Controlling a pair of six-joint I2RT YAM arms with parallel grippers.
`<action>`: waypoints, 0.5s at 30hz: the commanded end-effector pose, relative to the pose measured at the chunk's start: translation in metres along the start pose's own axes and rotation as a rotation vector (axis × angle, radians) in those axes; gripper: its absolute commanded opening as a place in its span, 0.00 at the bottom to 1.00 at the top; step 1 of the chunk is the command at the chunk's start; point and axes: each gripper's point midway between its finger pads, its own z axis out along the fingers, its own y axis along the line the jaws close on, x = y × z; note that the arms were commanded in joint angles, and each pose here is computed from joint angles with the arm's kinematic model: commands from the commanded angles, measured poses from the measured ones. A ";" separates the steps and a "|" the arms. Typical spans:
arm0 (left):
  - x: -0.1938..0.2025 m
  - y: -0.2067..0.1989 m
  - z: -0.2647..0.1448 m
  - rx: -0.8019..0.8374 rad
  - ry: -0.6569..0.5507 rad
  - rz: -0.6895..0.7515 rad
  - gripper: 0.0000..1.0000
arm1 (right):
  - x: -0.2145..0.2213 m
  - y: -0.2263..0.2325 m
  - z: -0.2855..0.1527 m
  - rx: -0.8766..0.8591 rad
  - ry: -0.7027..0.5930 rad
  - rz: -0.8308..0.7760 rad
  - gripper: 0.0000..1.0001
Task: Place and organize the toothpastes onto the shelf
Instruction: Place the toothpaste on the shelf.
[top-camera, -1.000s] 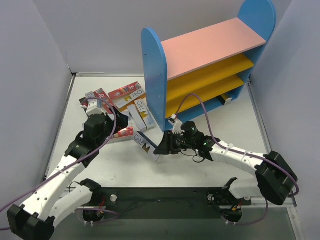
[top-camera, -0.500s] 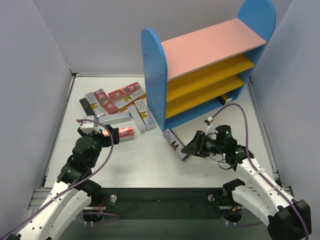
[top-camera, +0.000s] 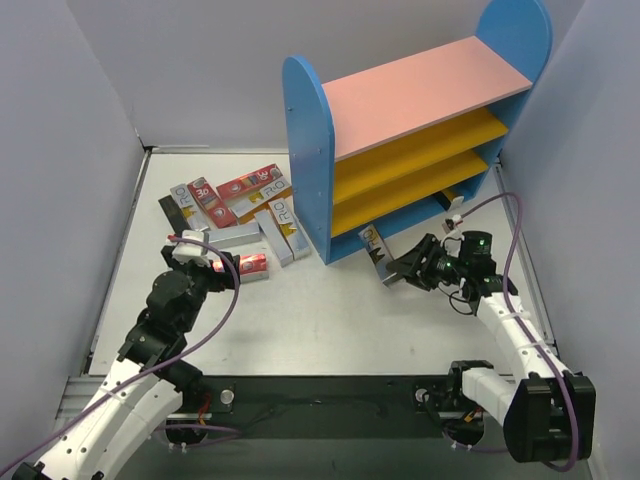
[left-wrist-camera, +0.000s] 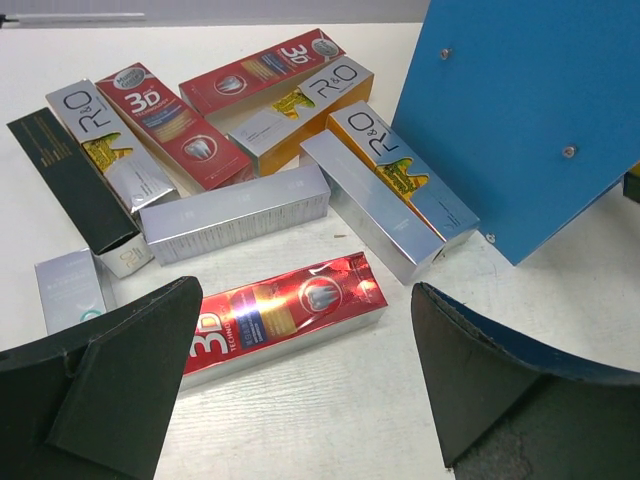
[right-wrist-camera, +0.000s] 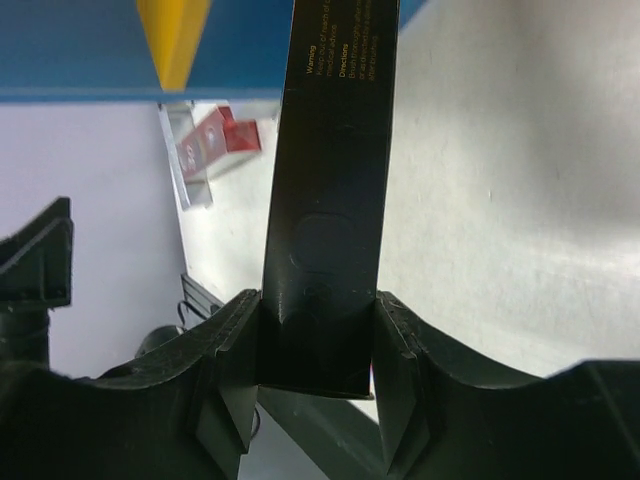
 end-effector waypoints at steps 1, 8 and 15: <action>-0.023 -0.005 0.003 0.032 -0.090 0.017 0.97 | -0.054 0.041 0.004 -0.153 -0.123 -0.088 0.15; -0.024 -0.009 0.004 0.052 -0.095 0.014 0.97 | -0.097 0.029 0.033 -0.195 -0.187 0.001 0.14; -0.025 -0.010 0.004 0.061 -0.100 0.014 0.97 | -0.119 0.003 0.070 -0.219 -0.189 0.092 0.20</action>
